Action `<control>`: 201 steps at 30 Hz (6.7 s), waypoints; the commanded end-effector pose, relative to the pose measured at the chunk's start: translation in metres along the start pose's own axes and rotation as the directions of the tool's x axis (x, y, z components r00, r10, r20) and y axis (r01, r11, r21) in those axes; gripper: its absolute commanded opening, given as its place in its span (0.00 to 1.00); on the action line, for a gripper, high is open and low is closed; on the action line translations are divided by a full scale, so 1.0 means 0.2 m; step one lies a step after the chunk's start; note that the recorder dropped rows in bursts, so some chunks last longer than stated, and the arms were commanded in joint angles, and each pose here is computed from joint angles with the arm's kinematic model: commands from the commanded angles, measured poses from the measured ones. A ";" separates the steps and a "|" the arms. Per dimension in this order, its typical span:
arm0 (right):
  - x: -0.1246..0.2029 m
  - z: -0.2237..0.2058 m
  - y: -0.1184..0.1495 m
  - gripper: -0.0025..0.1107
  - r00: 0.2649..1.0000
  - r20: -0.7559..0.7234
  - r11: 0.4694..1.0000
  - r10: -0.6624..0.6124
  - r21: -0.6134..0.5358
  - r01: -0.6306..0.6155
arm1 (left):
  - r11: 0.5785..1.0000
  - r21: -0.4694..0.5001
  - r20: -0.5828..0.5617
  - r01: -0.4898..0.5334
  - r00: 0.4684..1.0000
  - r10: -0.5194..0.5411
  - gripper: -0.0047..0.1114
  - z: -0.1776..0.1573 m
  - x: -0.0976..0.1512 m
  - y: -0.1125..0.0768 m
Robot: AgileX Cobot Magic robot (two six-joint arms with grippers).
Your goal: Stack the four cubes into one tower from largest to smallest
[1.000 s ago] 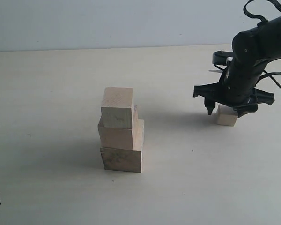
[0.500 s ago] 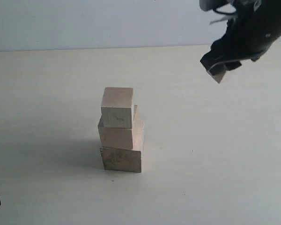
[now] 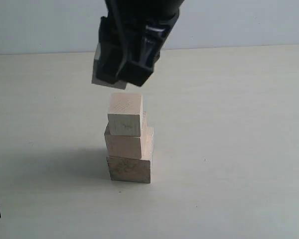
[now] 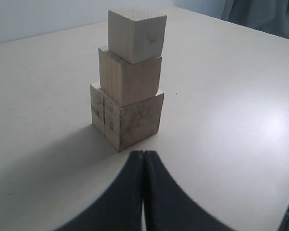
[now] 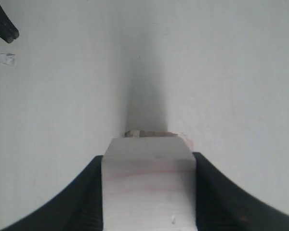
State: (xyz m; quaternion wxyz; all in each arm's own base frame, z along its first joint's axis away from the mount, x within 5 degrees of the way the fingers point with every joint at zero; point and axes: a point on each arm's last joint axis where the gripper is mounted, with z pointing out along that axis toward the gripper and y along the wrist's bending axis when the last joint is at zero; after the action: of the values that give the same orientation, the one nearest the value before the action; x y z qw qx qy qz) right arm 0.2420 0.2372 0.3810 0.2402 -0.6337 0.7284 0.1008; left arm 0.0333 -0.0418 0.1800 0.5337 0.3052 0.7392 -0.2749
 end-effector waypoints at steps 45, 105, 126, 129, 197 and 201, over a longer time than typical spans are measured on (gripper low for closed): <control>0.04 0.33 -0.11 0.02 0.973 -0.229 0.999 -0.010 0.037 0.019 | 1.000 0.000 0.016 0.006 1.000 -0.006 0.04 0.00 -0.01 0.00; 0.04 0.37 -0.11 0.15 0.970 -0.239 0.999 0.044 0.030 -0.037 | 1.000 0.000 0.016 0.006 1.000 -0.006 0.04 0.00 -0.01 0.00; 0.04 0.36 -0.12 0.58 0.969 -0.248 0.999 0.019 0.041 -0.009 | 1.000 0.000 0.016 0.006 1.000 -0.006 0.04 0.00 -0.01 0.00; 0.04 0.33 -0.12 0.58 0.970 -0.241 0.998 0.015 0.057 -0.002 | 1.000 0.000 0.016 0.006 1.000 -0.006 0.04 0.00 -0.01 0.00; 1.49 0.20 0.94 0.02 0.393 0.728 0.448 0.562 0.131 -0.884 | 1.000 0.000 0.016 0.006 1.000 -0.006 0.04 0.00 -0.01 0.00; 1.49 0.20 0.94 0.02 0.386 0.727 0.448 0.568 0.120 -0.886 | 1.000 0.000 0.016 0.006 1.000 -0.006 0.04 0.00 -0.01 0.00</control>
State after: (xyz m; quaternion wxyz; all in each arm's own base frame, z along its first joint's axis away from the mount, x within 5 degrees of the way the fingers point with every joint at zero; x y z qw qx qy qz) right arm 0.0437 0.0273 0.1756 0.5326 -0.0740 0.8188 0.2010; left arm 0.0333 -0.0418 0.1800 0.5337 0.3052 0.7392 -0.2749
